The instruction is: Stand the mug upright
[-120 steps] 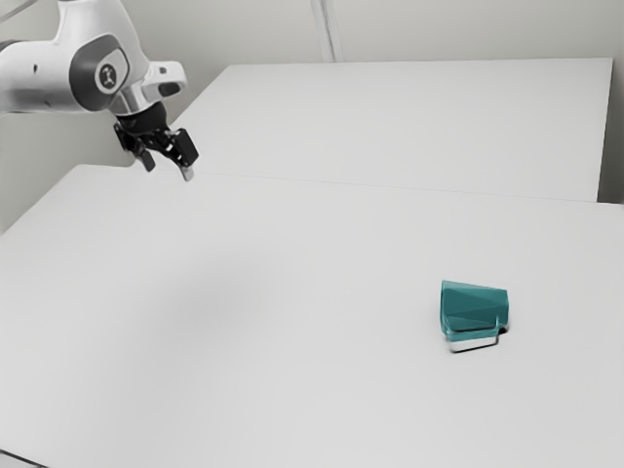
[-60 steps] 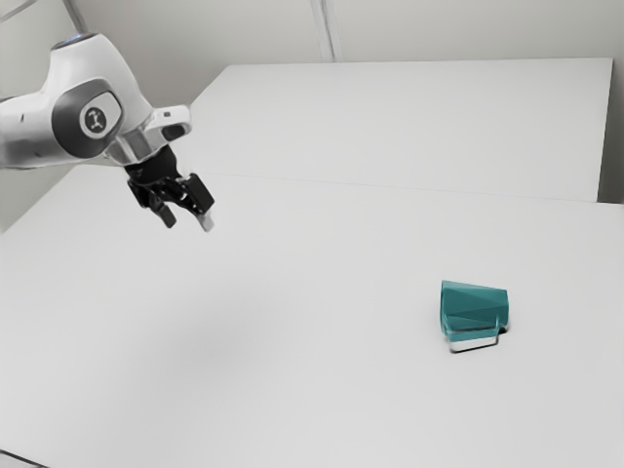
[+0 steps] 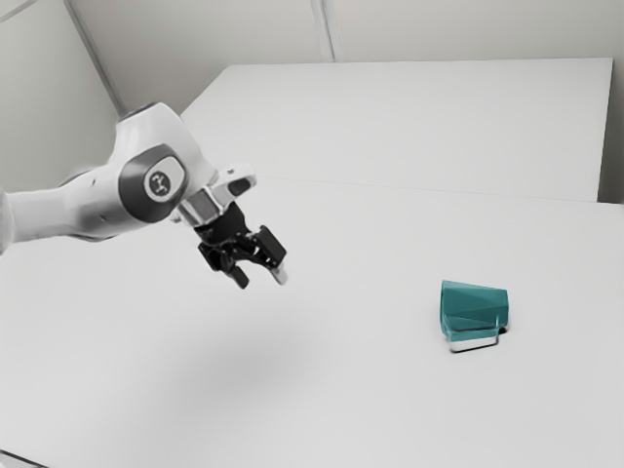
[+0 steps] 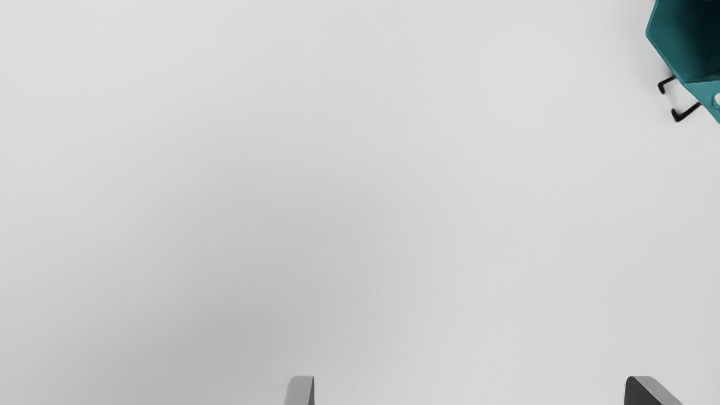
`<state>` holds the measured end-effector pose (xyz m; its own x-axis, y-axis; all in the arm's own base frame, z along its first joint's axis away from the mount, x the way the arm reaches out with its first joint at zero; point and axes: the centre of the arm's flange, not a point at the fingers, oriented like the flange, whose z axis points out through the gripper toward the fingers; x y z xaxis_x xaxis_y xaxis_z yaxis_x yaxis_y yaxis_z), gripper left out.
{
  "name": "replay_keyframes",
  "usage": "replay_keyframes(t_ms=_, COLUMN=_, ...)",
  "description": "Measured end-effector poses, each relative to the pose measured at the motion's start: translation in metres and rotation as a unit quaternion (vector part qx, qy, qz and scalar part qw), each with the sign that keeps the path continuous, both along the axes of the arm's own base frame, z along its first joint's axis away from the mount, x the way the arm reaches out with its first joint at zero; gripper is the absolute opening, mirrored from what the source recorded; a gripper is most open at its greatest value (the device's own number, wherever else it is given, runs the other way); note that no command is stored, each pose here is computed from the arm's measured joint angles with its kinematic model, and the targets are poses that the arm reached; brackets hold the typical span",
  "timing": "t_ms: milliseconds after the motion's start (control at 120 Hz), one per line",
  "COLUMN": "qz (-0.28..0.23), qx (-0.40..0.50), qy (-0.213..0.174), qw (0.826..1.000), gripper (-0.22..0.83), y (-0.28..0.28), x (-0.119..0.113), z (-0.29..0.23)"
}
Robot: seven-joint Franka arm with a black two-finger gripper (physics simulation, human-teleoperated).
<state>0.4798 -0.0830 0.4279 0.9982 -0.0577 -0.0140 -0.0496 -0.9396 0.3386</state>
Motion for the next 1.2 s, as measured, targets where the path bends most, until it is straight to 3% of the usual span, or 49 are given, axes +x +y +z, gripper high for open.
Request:
replay_keyframes(t_ms=383, qz=0.035, qx=-0.042, qy=0.024, qw=0.998, gripper=0.62, y=-0.063, x=0.007, z=-0.055)
replay_keyframes(t_ms=742, qz=0.071, qx=-0.118, qy=0.024, qw=0.990, gripper=0.62, y=-0.118, x=0.004, z=-0.082)
replay_keyframes(t_ms=967, qz=0.116, qx=-0.163, qy=0.021, qw=0.980, gripper=0.62, y=-0.111, x=0.017, z=-0.112)
replay_keyframes(t_ms=1200, qz=0.065, qx=-0.181, qy=-0.019, qw=0.981, gripper=0.62, y=-0.130, x=0.024, z=-0.107)
